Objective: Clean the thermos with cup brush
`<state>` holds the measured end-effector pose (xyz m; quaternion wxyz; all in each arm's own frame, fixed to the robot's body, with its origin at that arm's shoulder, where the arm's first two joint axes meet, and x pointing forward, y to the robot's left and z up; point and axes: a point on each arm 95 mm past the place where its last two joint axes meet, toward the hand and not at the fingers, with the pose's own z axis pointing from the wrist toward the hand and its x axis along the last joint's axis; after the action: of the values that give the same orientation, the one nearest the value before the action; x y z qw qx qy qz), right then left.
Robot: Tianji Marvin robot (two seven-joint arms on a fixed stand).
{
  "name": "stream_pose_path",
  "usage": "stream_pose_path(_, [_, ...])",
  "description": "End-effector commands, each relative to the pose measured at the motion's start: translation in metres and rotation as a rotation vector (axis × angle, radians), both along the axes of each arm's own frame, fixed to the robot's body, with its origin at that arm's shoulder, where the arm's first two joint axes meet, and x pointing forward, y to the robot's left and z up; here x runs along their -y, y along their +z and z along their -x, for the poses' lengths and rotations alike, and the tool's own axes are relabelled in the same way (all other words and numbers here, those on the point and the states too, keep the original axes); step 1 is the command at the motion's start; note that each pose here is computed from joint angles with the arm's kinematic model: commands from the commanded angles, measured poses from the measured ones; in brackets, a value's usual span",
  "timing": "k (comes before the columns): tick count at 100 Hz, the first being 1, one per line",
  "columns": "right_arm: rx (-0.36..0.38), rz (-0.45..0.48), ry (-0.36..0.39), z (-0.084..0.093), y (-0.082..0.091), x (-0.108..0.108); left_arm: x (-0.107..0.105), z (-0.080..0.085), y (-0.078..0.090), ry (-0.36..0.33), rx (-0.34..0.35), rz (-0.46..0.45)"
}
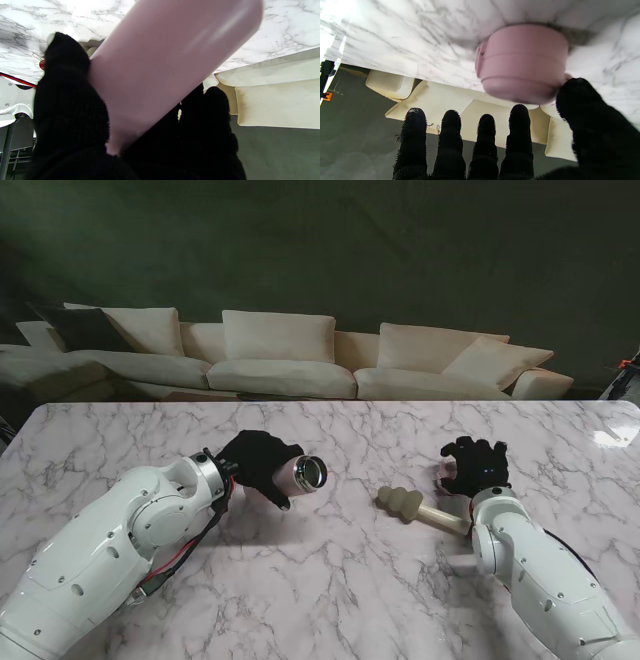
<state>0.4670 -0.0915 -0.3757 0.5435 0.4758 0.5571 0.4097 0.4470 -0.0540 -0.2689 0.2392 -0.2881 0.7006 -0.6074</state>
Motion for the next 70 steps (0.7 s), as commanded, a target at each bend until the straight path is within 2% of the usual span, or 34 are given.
stream_pose_path(1, [0.017, 0.000, 0.014, 0.005, 0.005, 0.000, 0.001, 0.000, 0.002, -0.006, 0.000, -0.012])
stream_pose_path(11, [0.038, -0.006, 0.011, 0.012, 0.016, 0.002, 0.000, 0.000, 0.002, -0.005, 0.002, -0.013])
stream_pose_path(25, [0.086, -0.061, 0.026, 0.025, 0.032, 0.003, 0.001, 0.000, 0.003, -0.007, 0.004, -0.014])
stream_pose_path(43, [0.140, -0.112, 0.122, 0.054, 0.049, 0.001, 0.002, 0.000, 0.002, -0.007, 0.006, -0.014])
stream_pose_path(56, [0.154, -0.091, 0.188, 0.079, 0.052, -0.005, 0.002, 0.000, 0.003, -0.007, 0.011, -0.018])
stream_pose_path(70, [0.153, -0.072, 0.225, 0.101, 0.046, -0.014, 0.001, 0.000, 0.003, -0.007, 0.015, -0.023])
